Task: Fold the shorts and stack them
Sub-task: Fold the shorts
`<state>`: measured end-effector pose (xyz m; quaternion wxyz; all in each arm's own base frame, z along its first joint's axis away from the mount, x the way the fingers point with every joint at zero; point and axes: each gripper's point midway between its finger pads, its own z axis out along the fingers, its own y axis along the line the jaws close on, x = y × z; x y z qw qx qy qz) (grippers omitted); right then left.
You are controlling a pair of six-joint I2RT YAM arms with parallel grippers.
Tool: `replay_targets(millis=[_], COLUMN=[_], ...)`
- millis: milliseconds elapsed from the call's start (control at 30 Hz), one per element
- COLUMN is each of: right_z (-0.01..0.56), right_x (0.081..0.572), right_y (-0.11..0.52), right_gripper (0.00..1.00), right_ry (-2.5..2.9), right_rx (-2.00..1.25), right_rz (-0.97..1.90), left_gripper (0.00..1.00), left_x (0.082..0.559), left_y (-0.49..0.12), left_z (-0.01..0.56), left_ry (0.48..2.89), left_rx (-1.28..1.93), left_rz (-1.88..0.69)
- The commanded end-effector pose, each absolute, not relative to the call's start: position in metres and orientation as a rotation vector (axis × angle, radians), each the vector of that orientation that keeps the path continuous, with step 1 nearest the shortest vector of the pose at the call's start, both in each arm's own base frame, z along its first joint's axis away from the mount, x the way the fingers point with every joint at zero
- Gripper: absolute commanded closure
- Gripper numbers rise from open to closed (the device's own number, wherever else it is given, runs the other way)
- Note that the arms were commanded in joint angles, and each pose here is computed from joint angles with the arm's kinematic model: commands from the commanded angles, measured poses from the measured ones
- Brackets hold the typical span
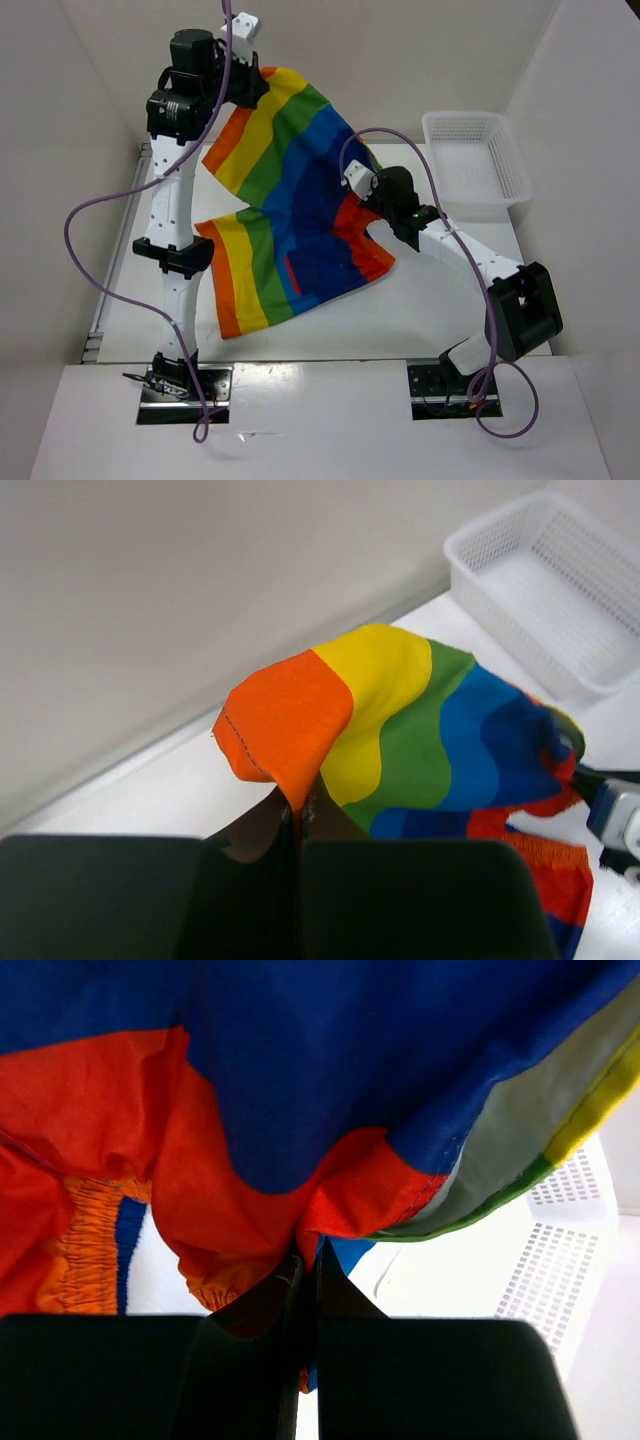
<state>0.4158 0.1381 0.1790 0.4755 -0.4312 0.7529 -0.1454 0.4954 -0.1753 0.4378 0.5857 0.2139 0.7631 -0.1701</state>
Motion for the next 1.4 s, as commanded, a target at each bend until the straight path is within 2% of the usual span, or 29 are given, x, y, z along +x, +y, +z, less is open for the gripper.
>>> replay_targets(millis=[0,367,533,900,1100,1300,1333,1367], right_z=[0.207,0.21,0.177,0.154,0.143,0.142,0.14,0.143], right_x=[0.415,0.413,0.413,0.426,0.432,0.439,0.436,0.439], right_y=[0.14,0.138,0.136,0.13,0.131,0.137,0.135,0.136], right_gripper=[1.0,1.0,1.0,1.0,1.0,1.0,1.0,1.0], right_ry=[1.771,1.789,1.874,1.951,1.993,1.974,1.978,1.961], right_rx=[-0.995,-0.981,-1.031,-0.985,-0.976,-0.959,-0.961,-0.963], right_rz=[-0.349,-0.277,-0.288,-0.268,-0.265,-0.248,-0.248,-0.254], left_gripper=[1.0,1.0,1.0,1.0,1.0,1.0,1.0,1.0], left_x=[0.513,0.549,0.563,0.57,0.567,0.559,0.562,0.568], left_y=[-0.191,-0.202,-0.208,-0.196,-0.197,-0.213,-0.208,-0.206], left_z=[0.477,0.363,0.318,0.236,0.215,0.284,0.29,0.27], left_ry=[1.578,1.722,1.79,1.982,2.01,1.905,1.908,1.987], left_rx=[0.52,0.716,0.722,0.67,0.671,0.705,0.684,0.644], left_rz=[-0.41,-0.765,-0.827,-0.958,-1.039,-0.874,-0.827,-0.773])
